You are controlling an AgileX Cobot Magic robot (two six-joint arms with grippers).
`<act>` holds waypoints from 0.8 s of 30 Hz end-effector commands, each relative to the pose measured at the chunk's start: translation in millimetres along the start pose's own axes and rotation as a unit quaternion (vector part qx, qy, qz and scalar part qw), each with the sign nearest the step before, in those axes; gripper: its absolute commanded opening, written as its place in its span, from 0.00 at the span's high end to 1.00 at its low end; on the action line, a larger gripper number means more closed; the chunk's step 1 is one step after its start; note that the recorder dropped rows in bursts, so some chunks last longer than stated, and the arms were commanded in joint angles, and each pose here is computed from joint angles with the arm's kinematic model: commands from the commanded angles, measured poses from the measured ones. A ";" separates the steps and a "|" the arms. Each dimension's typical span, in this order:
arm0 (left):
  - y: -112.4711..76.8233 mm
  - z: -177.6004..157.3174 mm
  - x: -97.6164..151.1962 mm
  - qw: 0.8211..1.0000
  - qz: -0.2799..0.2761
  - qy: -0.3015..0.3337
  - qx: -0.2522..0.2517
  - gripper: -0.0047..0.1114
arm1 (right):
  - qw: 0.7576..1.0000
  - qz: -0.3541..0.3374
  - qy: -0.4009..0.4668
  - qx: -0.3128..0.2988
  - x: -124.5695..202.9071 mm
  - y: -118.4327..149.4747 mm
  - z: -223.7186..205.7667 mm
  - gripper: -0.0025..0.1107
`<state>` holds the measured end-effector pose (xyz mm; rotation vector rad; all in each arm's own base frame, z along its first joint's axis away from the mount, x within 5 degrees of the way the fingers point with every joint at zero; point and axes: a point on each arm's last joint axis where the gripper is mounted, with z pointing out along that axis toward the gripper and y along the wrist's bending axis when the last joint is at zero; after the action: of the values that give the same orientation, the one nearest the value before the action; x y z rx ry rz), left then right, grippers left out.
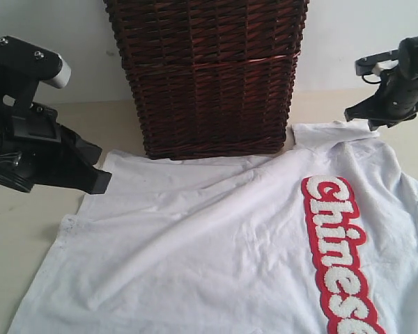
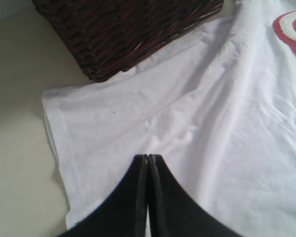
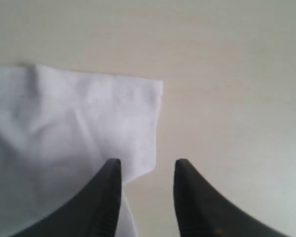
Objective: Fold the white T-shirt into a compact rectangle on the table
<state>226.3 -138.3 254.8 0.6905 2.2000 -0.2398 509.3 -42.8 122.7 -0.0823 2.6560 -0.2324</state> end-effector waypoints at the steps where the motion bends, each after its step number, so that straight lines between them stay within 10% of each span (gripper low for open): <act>1: -2.1 0.5 1.2 1.000 0.001 0.002 0.004 0.96 | 0.996 0.069 -0.027 -0.047 -7.7 -6.1 10.2 0.65; 9: -2.1 0.5 1.2 1.000 0.001 0.002 0.004 0.96 | 0.994 0.088 -0.013 -0.058 -10.9 -2.9 39.6 0.57; 15: -2.1 0.5 0.8 1.000 0.001 0.000 0.004 0.96 | 0.997 0.049 -0.041 -0.054 -22.8 -4.2 37.1 0.96; 24: -2.1 0.5 0.5 1.000 0.001 -0.002 0.003 0.96 | 0.993 0.016 -0.081 -0.088 -39.9 -0.9 24.8 0.98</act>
<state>226.3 -138.3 254.8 0.6905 2.2000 -0.2398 554.5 -46.4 117.7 -0.0696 2.5246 -0.0163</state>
